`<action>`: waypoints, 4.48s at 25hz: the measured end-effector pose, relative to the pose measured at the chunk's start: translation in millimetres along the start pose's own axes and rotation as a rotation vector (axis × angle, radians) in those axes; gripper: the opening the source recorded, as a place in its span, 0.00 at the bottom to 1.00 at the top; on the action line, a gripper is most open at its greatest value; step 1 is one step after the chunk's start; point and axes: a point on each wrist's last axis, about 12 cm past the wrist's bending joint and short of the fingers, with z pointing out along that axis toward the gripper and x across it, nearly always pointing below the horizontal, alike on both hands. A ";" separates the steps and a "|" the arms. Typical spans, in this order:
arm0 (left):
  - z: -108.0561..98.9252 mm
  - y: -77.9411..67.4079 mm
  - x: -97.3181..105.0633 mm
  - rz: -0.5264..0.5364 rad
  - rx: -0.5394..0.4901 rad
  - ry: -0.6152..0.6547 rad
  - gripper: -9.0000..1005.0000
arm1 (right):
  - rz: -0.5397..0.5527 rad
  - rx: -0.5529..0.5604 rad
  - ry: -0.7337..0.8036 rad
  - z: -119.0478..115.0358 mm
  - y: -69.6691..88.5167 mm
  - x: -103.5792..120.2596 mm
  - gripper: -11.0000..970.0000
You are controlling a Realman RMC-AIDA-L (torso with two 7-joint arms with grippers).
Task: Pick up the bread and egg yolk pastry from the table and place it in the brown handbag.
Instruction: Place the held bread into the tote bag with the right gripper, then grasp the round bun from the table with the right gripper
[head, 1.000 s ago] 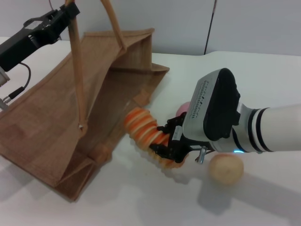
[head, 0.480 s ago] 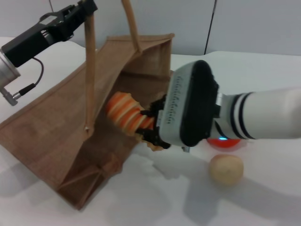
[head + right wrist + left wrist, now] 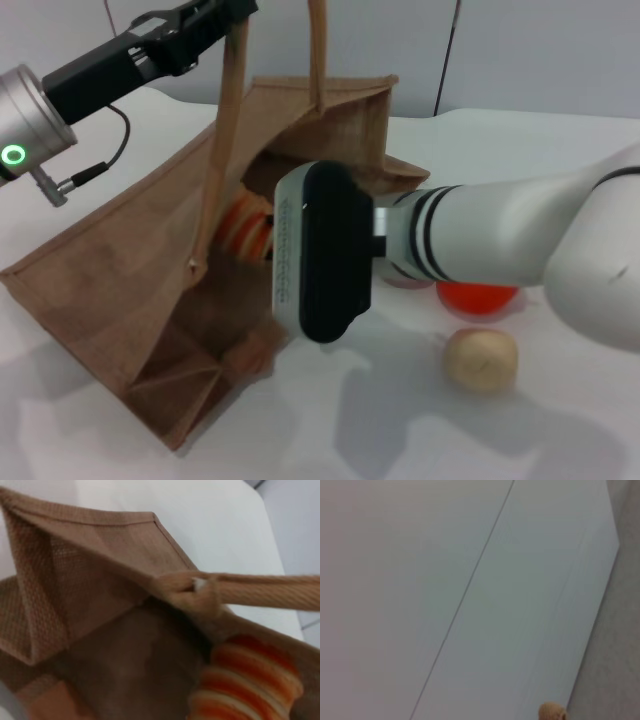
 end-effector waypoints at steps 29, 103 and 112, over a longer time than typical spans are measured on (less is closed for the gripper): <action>5.8 -23.2 -17.7 -0.038 0.243 -0.049 0.17 | -0.410 0.274 -0.205 29.7 16.0 34.5 0.32; -91.3 13.9 3.2 0.021 -0.342 -0.290 0.19 | 0.465 0.005 0.075 -109.6 47.5 101.5 0.92; -90.3 14.9 6.0 0.014 -0.348 -0.269 0.19 | 0.529 -0.164 0.104 -111.2 37.0 109.5 0.91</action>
